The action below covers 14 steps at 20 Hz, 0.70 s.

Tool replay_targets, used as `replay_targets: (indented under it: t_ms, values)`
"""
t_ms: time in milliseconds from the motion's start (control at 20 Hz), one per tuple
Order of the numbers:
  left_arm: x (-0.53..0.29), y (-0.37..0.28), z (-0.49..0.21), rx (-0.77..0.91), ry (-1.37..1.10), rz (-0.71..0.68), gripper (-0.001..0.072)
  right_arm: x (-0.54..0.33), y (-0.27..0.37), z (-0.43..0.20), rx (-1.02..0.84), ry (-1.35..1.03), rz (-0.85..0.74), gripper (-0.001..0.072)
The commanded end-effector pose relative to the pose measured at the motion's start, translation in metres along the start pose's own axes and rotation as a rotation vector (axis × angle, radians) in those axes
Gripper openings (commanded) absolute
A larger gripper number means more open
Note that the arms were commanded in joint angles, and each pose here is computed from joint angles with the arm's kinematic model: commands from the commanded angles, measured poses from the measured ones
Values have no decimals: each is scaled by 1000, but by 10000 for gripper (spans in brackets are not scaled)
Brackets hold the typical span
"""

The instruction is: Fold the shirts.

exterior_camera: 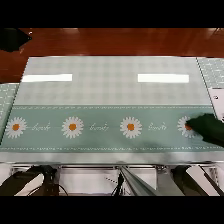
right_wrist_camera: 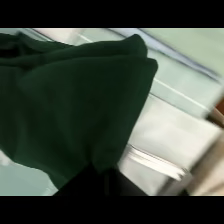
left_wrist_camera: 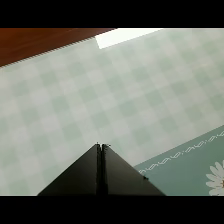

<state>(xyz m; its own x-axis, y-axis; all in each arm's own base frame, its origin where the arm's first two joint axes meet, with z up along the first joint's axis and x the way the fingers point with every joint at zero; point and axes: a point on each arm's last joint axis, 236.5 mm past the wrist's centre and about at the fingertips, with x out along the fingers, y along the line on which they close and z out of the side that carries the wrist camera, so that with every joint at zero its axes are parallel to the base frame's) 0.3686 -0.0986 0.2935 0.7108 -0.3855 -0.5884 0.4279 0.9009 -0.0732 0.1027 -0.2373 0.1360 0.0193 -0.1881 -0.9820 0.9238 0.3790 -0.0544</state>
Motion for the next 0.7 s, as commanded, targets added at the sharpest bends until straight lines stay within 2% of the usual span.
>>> replay_targets:
  t_ms: [0,150,600,650]
  values:
    - [-1,1,3,9,-11,4,27,-11,-42,-26,80,63,-138,23]
    - [-1,1,4,9,-16,5,27,-19,-57,-29,102,38,-199,23]
    - [-3,6,21,10,-90,28,27,3,-59,-70,98,110,-216,26]
    - [-3,6,21,10,-89,28,27,3,-63,-73,102,108,-232,57]
